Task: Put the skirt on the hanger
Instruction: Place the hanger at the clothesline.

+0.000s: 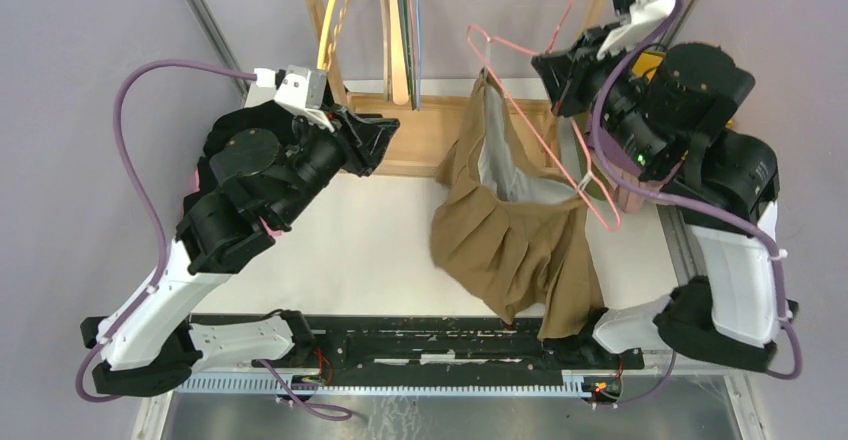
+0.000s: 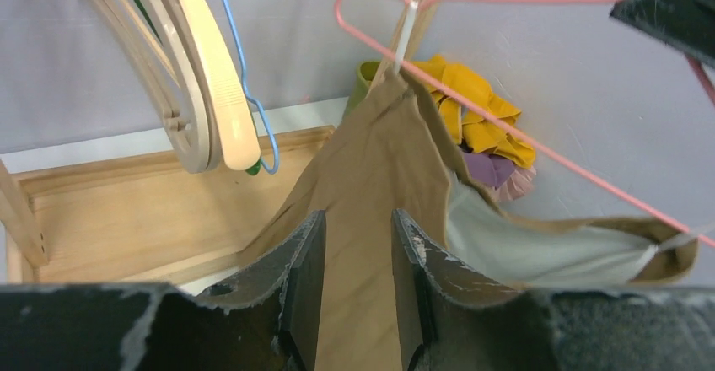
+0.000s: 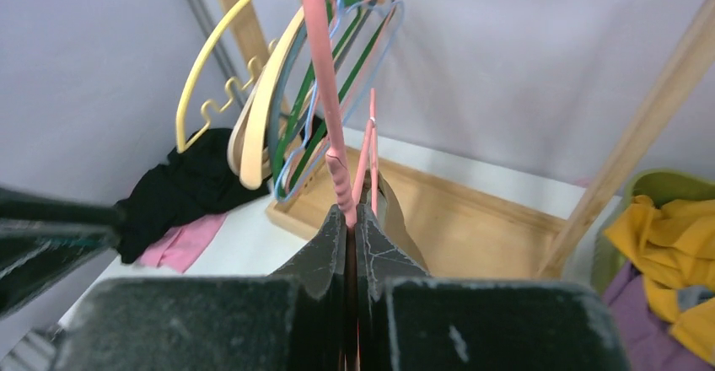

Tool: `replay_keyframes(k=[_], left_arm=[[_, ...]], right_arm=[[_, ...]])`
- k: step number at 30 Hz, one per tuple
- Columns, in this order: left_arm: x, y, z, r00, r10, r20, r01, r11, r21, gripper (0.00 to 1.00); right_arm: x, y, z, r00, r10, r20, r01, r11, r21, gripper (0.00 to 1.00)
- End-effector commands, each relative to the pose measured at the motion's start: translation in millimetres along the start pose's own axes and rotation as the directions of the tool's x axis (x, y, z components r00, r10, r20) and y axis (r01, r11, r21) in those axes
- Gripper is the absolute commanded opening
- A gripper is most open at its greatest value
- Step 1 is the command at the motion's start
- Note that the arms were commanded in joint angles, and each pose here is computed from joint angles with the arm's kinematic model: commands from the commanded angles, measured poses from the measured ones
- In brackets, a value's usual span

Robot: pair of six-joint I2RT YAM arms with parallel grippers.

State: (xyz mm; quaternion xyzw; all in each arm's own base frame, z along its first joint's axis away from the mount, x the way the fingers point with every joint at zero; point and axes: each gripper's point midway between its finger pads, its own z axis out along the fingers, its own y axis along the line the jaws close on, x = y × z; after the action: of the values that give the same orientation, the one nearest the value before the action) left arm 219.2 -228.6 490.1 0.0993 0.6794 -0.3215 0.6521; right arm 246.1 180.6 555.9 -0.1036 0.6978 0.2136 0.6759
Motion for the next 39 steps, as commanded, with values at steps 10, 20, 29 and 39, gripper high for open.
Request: replay_keyframes(k=[10, 20, 29, 39], left_arm=[[13.1, 13.1, -11.4, 0.998, 0.006, -0.066, -0.009, 0.999, -0.053, 0.40], [37.5, 9.9, 5.8, 0.990, 0.053, -0.128, -0.058, 0.997, -0.040, 0.39], [62.4, 10.3, 16.9, 0.986, 0.067, -0.151, -0.072, 0.997, -0.027, 0.37], [82.1, 15.1, 23.0, 0.981, 0.080, -0.176, -0.088, 0.995, -0.039, 0.36]], right_arm=[[-76.4, -37.9, 54.5, 0.972, 0.025, 0.235, -0.060, 0.988, 0.145, 0.01], [-101.9, -53.2, 126.8, 0.918, 0.112, 0.380, -0.153, 0.985, 0.079, 0.01], [-116.7, -84.9, 182.3, 0.832, 0.209, 0.513, -0.241, 0.970, -0.003, 0.01], [-90.2, -123.4, 231.5, 0.819, 0.258, 0.513, -0.296, 0.955, -0.008, 0.01]])
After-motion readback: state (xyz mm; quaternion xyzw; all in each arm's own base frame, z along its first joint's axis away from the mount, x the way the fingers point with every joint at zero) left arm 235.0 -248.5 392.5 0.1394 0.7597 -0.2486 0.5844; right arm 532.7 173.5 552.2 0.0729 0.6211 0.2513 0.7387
